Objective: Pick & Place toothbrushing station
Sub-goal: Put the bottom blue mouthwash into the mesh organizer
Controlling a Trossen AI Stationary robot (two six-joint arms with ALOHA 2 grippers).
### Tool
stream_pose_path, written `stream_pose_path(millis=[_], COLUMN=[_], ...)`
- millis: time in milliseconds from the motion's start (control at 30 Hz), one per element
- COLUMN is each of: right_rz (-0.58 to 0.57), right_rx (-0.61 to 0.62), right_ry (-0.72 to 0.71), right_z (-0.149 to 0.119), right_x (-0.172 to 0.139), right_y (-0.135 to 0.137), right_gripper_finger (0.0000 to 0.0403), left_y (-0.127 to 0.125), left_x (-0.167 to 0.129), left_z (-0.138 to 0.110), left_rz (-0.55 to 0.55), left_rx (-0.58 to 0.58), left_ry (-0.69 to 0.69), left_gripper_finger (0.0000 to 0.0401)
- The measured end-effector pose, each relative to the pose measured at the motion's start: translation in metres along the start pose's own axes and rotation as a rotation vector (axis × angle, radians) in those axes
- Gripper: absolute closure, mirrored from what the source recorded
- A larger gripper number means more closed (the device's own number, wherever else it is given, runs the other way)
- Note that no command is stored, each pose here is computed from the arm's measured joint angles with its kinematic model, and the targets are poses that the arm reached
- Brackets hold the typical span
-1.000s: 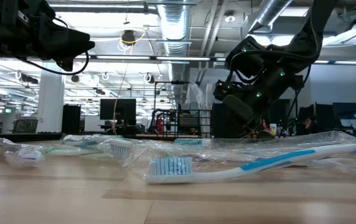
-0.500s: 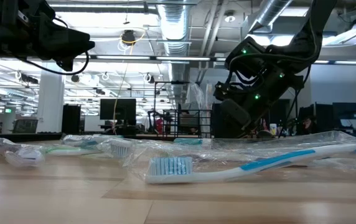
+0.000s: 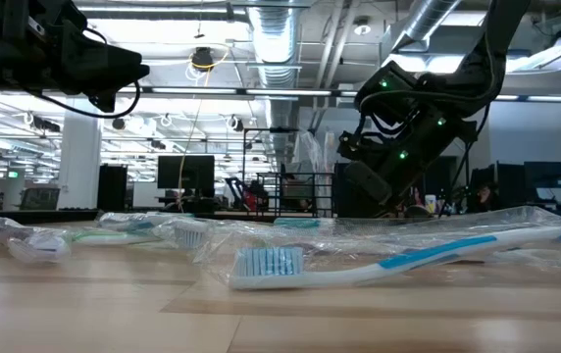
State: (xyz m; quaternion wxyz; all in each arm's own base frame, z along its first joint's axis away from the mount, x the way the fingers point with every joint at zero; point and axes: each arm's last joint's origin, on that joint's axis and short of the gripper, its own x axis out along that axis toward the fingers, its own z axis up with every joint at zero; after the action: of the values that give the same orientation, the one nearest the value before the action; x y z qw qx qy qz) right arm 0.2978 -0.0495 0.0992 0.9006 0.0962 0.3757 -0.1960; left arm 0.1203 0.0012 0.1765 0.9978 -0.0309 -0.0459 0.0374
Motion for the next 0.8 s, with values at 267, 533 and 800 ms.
stream_pose_path(millis=[267, 533, 800], right_rz=[0.005, 0.011, 0.038], right_rx=[-0.010, -0.036, -0.043], right_ry=[-0.044, -0.051, -0.030], right_z=[0.0040, 0.0046, 0.0048], right_x=[0.0003, 0.0002, 0.0086], right_y=[0.0005, 0.0011, 0.0034], right_gripper_finger=[0.0285, 0.0285, 0.0285], left_y=[0.0000, 0.0000, 0.0000], left_x=[0.0000, 0.0000, 0.0000], left_z=[-0.0001, 0.0000, 0.0000], left_rz=[0.000, 0.000, 0.000], left_rx=[0.000, 0.000, 0.000], left_ry=[0.000, 0.000, 0.000], left_gripper_finger=[0.0288, 0.0288, 0.0288])
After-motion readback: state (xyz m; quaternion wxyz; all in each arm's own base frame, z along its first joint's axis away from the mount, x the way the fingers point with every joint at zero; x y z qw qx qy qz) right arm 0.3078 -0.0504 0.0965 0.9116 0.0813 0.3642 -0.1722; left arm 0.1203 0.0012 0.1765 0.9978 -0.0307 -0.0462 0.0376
